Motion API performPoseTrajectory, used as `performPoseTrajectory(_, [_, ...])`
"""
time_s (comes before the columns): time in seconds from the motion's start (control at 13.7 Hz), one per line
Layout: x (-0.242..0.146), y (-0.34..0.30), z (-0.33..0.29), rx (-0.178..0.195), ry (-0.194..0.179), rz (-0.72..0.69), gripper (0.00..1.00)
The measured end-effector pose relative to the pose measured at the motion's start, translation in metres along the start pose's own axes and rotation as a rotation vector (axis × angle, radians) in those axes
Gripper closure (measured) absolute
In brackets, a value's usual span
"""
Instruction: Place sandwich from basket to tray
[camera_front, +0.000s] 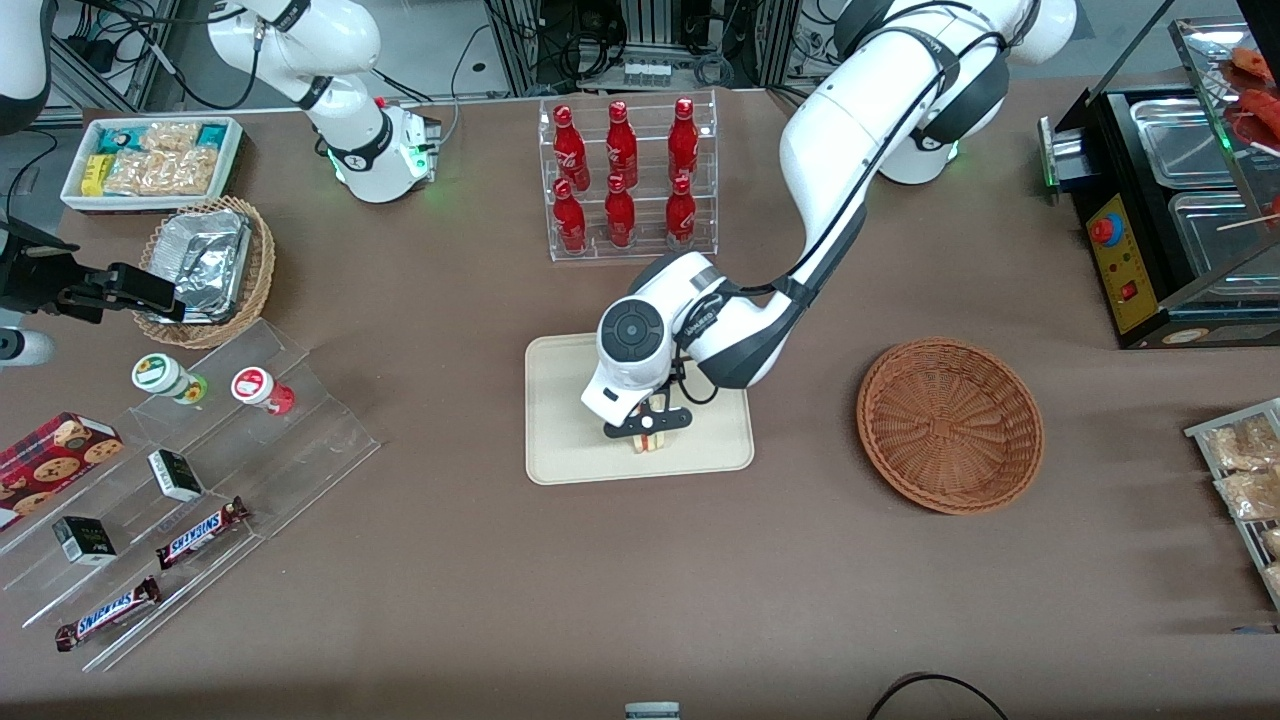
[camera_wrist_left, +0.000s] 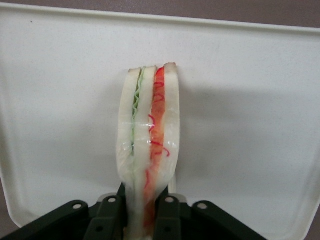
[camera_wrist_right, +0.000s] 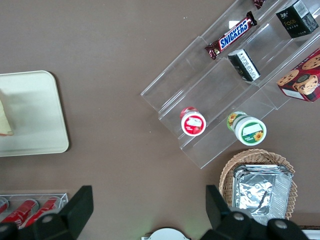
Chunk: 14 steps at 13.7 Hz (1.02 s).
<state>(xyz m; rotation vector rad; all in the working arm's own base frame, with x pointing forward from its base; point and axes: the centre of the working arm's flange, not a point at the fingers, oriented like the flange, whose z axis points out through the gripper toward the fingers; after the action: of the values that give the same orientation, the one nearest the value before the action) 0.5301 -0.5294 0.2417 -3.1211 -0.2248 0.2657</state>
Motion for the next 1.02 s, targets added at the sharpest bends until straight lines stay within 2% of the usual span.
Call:
performPoseTrajectory(0.29, [0.001,0.001,-0.003,-0.008,0.005,-0.005,0.29])
performPoseTrajectory(0.51, [0.005,0.001,-0.030,-0.024,0.023,-0.011,0.00])
performPoseTrajectory(0.73, [0.003,-0.004,-0.073,-0.033,0.048,-0.004,0.00])
performPoseTrajectory(0.88, [0.002,-0.013,-0.096,-0.013,0.059,0.088,0.00])
performPoseTrajectory(1.02, [0.020,-0.040,-0.117,0.012,0.054,0.182,0.00])
